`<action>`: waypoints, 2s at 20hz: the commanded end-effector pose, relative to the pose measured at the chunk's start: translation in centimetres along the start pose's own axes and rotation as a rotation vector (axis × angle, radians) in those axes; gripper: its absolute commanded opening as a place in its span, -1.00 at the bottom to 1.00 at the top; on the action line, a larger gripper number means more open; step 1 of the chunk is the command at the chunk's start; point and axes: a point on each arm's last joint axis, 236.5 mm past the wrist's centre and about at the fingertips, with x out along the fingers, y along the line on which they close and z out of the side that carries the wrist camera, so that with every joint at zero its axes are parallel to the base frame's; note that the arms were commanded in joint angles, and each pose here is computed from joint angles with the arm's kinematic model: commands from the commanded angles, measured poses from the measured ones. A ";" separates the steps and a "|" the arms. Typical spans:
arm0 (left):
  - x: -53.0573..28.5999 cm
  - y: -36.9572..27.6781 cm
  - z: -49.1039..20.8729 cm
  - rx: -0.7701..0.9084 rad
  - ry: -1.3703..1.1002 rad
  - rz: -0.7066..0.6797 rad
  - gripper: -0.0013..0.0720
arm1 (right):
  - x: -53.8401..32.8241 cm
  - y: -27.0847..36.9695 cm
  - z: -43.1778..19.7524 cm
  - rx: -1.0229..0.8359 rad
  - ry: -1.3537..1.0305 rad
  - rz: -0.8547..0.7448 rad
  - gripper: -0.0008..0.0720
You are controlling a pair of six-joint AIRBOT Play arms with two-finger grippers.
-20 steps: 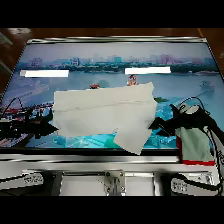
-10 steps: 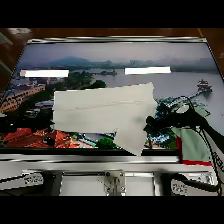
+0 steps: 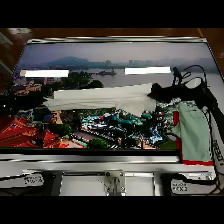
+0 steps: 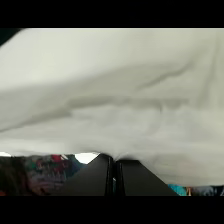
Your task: Fold the shirts.
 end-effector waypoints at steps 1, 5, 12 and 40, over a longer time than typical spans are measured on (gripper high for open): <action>2.8 -1.7 4.0 0.009 -0.049 -0.003 -0.87 | 1.8 0.2 6.0 0.018 -0.097 0.009 -0.78; 7.1 -1.0 5.1 -0.087 0.001 -0.016 -0.86 | 6.4 -2.3 8.1 0.057 -0.085 0.003 -0.75; 7.7 -0.5 3.9 -0.111 0.102 -0.048 0.30 | 5.2 -6.0 9.8 -0.105 -0.113 -0.090 0.61; 16.3 -23.2 -7.2 0.256 0.270 -0.309 -0.86 | -1.0 2.1 2.8 -0.092 0.259 0.147 -0.78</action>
